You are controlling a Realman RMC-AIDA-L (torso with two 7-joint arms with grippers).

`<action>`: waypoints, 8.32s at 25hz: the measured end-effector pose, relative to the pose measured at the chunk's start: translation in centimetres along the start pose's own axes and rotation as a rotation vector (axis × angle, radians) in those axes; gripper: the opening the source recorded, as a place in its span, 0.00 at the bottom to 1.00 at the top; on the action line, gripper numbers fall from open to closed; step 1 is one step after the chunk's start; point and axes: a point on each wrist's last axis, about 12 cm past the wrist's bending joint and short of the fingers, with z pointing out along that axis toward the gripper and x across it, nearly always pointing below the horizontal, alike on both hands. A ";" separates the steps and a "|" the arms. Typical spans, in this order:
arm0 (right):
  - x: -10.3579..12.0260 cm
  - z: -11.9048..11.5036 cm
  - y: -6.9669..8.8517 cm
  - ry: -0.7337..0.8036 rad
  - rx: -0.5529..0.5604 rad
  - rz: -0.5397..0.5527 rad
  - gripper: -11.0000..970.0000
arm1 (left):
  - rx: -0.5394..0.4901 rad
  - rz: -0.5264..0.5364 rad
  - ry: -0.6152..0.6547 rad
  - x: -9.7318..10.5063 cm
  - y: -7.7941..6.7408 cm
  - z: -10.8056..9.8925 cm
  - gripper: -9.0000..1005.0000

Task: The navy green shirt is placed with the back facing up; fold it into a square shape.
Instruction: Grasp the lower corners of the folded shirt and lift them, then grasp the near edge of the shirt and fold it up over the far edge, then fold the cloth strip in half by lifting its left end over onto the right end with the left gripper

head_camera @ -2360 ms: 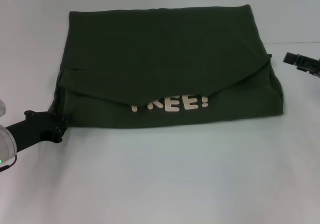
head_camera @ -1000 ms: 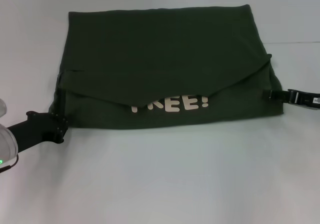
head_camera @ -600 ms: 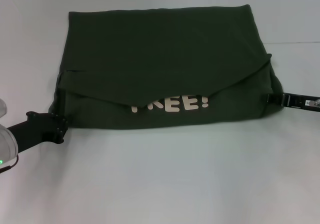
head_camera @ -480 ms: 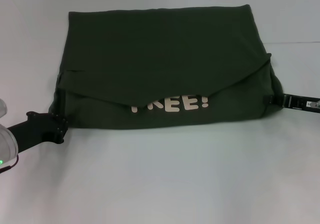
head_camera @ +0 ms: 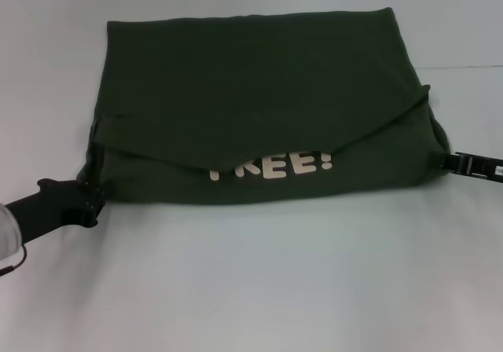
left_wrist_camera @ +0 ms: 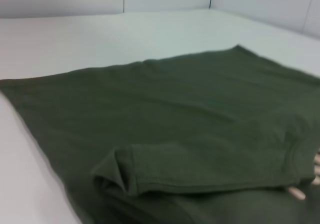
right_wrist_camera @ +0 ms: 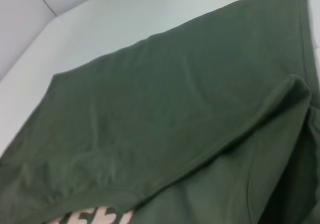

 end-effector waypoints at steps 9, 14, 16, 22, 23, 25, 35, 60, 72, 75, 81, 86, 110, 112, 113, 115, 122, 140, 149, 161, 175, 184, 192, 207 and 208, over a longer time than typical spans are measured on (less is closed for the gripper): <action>2.4 -3.3 -0.9 -0.062 -0.103 -0.012 0.05 | 0.060 -0.148 -0.036 0.6 0.0 -3.1 0.04; 4.4 -4.9 -1.0 -0.056 -0.153 -0.022 0.05 | 0.115 -0.222 -0.069 1.7 -0.6 -5.1 0.04; 5.1 -5.7 -1.0 -0.059 -0.181 -0.031 0.05 | 0.135 -0.252 -0.083 2.3 -0.8 -6.3 0.04; 7.0 -8.9 -1.3 -0.067 -0.251 -0.048 0.05 | 0.226 -0.314 -0.121 3.7 -2.2 -9.6 0.04; 7.3 -9.4 -1.4 -0.068 -0.258 -0.051 0.05 | 0.248 -0.322 -0.122 4.0 -2.5 -10.2 0.04; 8.0 -10.3 -1.4 -0.066 -0.272 -0.055 0.05 | 0.285 -0.334 -0.117 4.5 -3.1 -11.1 0.04; 11.8 -13.8 -1.1 -0.052 -0.332 -0.072 0.05 | 0.426 -0.395 -0.018 6.6 -5.4 -13.3 0.04; 8.6 -13.9 -1.2 -0.215 -0.350 -0.131 0.05 | 0.410 -0.359 -0.033 3.4 -2.9 -11.1 0.04; 0.9 -7.6 -1.5 -0.282 -0.199 -0.151 0.05 | 0.224 -0.279 -0.073 -3.5 2.3 -5.1 0.04; -0.7 -5.4 -1.3 -0.292 -0.146 -0.152 0.05 | 0.166 -0.260 -0.072 -4.8 3.2 -3.6 0.04; -2.6 -1.7 -0.8 -0.306 -0.032 -0.173 0.05 | 0.034 -0.196 -0.039 -7.3 4.1 0.2 0.04; -3.6 0.6 0.1 -0.328 0.027 -0.200 0.05 | -0.086 -0.136 -0.017 -8.5 4.2 2.5 0.04; -3.5 3.8 1.3 -0.332 0.153 -0.234 0.06 | -0.193 -0.029 -0.010 -10.3 2.9 5.9 0.04; -3.4 4.1 1.4 -0.324 0.162 -0.243 0.06 | -0.206 -0.028 -0.008 -10.1 2.8 6.1 0.04; -3.4 4.2 1.4 -0.318 0.168 -0.248 0.06 | -0.214 -0.027 -0.007 -10.1 2.7 6.2 0.04; -3.4 4.5 1.5 -0.302 0.182 -0.264 0.06 | -0.225 -0.020 -0.007 -10.0 2.6 6.3 0.04; -3.9 4.9 1.6 -0.299 0.232 -0.270 0.23 | -0.301 -0.047 -0.027 -9.9 2.8 6.4 0.20; -2.1 -1.6 -0.1 -0.394 -0.037 -0.145 0.75 | 0.104 -0.279 -0.257 -6.7 0.4 0.2 0.75; -0.1 -5.1 -0.5 -0.280 -0.159 -0.073 0.82 | 0.223 -0.340 -0.257 -3.2 -1.2 -2.5 0.89; 1.1 -7.8 -1.3 -0.165 -0.194 -0.002 0.82 | 0.264 -0.517 -0.245 -0.6 -1.6 -5.1 0.89; 0.4 -7.0 -0.2 -0.136 -0.259 -0.030 0.82 | 0.322 -0.792 -0.059 0.6 -2.1 -6.0 0.89; 0.6 -6.6 0.0 -0.095 -0.256 -0.054 0.86 | 0.327 -0.814 -0.026 0.5 -2.1 -5.8 0.89; 0.4 -6.7 -0.2 -0.096 -0.245 -0.058 0.90 | 0.305 -0.839 0.004 0.8 -1.9 -5.8 0.89; -0.5 -6.4 -0.4 -0.121 -0.208 -0.065 0.95 | 0.190 -0.926 0.131 0.3 -0.3 -4.9 0.89; -0.5 -6.4 -0.5 -0.123 -0.205 -0.063 0.95 | 0.184 -0.927 0.140 0.3 -0.2 -4.9 0.89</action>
